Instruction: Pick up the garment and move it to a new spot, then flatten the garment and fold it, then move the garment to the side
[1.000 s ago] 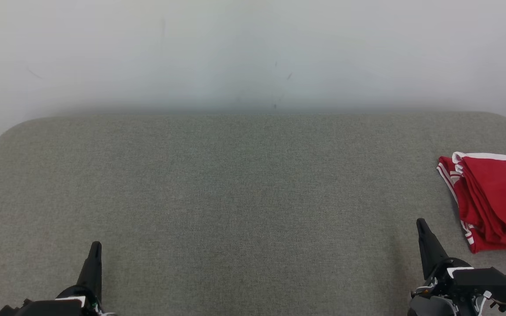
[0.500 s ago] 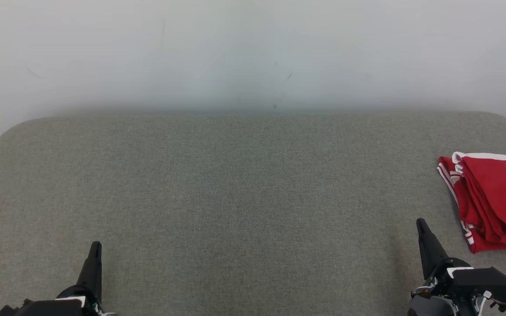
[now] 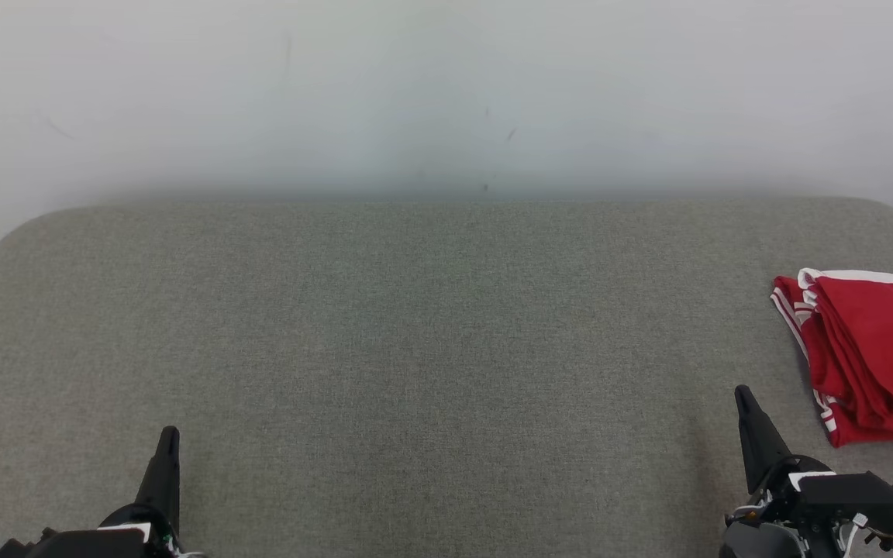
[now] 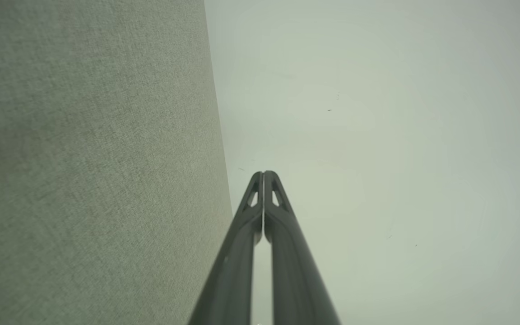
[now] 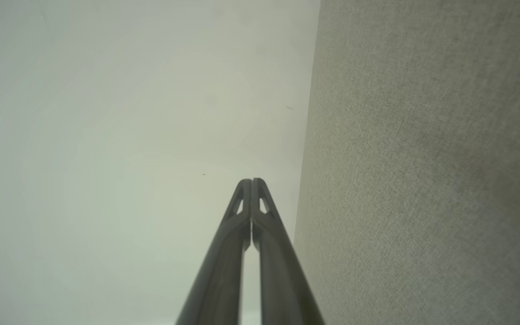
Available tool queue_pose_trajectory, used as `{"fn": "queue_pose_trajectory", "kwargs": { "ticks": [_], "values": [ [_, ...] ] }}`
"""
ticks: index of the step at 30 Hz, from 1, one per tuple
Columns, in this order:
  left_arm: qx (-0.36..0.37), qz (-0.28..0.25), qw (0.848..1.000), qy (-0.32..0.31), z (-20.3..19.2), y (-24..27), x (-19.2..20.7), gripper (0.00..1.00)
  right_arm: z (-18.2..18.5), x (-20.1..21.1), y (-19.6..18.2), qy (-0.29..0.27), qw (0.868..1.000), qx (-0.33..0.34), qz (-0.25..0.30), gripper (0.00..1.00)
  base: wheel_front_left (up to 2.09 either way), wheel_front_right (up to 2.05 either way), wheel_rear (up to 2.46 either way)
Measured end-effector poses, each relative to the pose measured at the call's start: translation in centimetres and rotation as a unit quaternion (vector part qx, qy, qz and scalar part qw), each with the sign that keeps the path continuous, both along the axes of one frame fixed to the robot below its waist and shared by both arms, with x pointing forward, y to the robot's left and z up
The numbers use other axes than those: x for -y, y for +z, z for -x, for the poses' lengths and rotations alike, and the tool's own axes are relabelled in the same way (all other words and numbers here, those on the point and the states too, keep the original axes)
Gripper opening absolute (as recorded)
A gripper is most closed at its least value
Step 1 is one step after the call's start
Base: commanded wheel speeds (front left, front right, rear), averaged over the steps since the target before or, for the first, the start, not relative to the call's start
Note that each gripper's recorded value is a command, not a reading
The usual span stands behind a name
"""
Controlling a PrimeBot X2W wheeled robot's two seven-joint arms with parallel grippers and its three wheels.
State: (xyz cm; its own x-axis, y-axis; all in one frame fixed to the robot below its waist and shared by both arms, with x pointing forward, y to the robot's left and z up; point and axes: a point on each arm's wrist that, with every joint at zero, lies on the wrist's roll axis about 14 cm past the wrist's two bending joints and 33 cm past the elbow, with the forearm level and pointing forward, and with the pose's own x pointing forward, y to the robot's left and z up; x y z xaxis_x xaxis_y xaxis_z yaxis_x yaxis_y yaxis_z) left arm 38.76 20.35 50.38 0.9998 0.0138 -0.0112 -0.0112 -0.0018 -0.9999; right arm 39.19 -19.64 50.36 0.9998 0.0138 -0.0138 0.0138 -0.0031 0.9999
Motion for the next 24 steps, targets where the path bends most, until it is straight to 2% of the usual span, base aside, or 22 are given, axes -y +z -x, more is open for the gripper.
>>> {"fn": "queue_pose_trajectory", "kwargs": {
  "ticks": [24],
  "values": [
    [0.000,0.000,1.000,0.000,0.00,0.00,0.00,0.00,0.00,0.00,0.00,0.000,1.000,0.000,0.000,0.00,0.00,0.00,0.00]
  ]
}}
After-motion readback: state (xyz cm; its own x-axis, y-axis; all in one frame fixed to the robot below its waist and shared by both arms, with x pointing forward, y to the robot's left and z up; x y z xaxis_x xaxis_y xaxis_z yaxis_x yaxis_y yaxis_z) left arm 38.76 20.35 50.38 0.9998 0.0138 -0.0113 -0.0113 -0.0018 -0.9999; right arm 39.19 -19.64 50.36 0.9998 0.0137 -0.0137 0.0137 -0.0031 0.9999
